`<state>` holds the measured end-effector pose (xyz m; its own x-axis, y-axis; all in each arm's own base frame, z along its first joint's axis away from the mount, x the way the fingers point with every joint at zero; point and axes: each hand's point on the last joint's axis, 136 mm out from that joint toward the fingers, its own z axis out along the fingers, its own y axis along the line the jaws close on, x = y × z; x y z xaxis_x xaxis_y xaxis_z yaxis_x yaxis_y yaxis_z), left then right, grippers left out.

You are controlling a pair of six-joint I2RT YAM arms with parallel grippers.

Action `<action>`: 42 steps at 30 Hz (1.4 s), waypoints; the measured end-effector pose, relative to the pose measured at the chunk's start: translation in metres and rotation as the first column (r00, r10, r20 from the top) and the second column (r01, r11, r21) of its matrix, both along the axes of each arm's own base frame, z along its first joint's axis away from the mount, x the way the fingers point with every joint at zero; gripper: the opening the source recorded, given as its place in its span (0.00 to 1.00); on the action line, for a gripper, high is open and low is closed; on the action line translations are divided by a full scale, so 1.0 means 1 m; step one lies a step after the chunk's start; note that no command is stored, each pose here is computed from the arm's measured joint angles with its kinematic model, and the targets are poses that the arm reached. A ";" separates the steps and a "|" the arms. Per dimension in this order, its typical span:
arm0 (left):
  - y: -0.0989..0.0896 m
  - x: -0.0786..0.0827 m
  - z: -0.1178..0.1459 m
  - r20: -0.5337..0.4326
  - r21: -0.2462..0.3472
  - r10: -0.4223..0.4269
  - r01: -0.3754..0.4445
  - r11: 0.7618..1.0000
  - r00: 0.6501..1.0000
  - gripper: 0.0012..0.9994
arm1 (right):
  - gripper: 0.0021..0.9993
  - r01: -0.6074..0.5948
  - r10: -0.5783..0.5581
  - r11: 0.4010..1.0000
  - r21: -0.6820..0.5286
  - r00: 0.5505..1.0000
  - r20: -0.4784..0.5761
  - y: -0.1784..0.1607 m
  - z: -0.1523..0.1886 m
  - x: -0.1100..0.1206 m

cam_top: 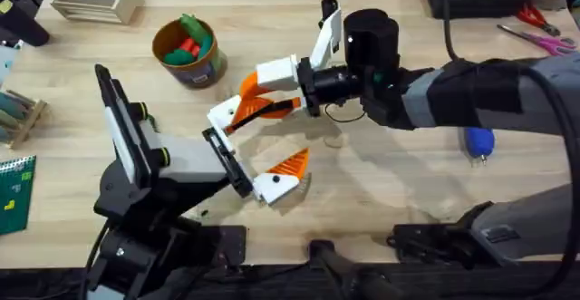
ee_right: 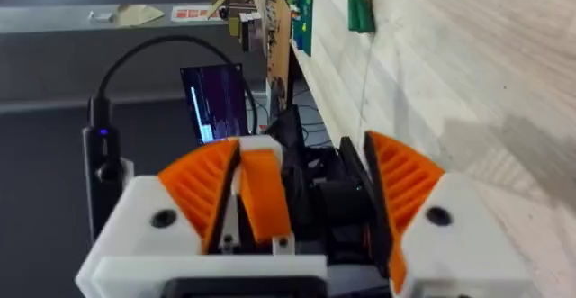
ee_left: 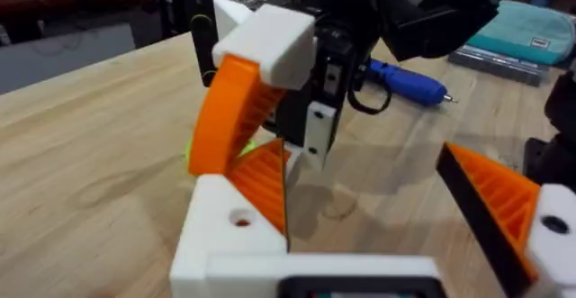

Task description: Pick up the gripper from the table and insert it into the empty holder that is missing its gripper. Then pick up a screw, insert it into the mounting hole, and use the screwdriver to tighten it. Finally, clean up the table by picking up the vegetable and placing it into the bucket.

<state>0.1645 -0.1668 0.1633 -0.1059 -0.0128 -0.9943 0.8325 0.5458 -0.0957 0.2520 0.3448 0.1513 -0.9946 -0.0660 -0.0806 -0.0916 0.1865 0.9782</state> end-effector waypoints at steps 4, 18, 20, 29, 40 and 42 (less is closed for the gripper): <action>-0.006 -0.010 0.000 -0.002 -0.002 -0.064 0.064 0.998 0.998 0.99 | 0.84 0.027 -0.027 1.000 0.002 1.000 0.017 0.000 0.001 0.006; -0.012 -0.020 0.000 -0.007 -0.005 -0.128 0.128 0.992 0.992 0.99 | 0.87 0.208 -0.205 0.978 -0.024 0.975 0.083 -0.036 -0.004 0.057; -0.012 -0.020 0.000 -0.007 -0.005 -0.130 0.130 0.992 0.991 0.99 | 0.87 0.297 -0.288 0.951 -0.080 0.951 0.109 -0.056 -0.011 0.084; -0.012 -0.020 0.000 -0.007 -0.005 -0.132 0.132 0.991 0.991 0.99 | 0.87 0.380 -0.289 0.863 -0.332 0.912 0.293 -0.087 0.014 0.114; -0.012 -0.020 0.000 -0.007 -0.005 -0.132 0.132 0.991 0.991 0.99 | 0.64 0.300 0.350 0.464 -0.833 0.802 0.484 -0.116 -0.047 0.076; -0.012 -0.020 0.000 -0.007 -0.005 -0.132 0.132 0.991 0.991 0.99 | 0.58 0.293 0.379 0.434 -0.852 0.798 0.468 -0.118 -0.058 0.078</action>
<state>0.1442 -0.1790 0.1630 -0.1142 -0.0025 -0.9935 0.8965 0.4307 -0.1042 0.3300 0.2270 0.0933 -0.7707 -0.4718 -0.4283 -0.5334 0.8454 0.0286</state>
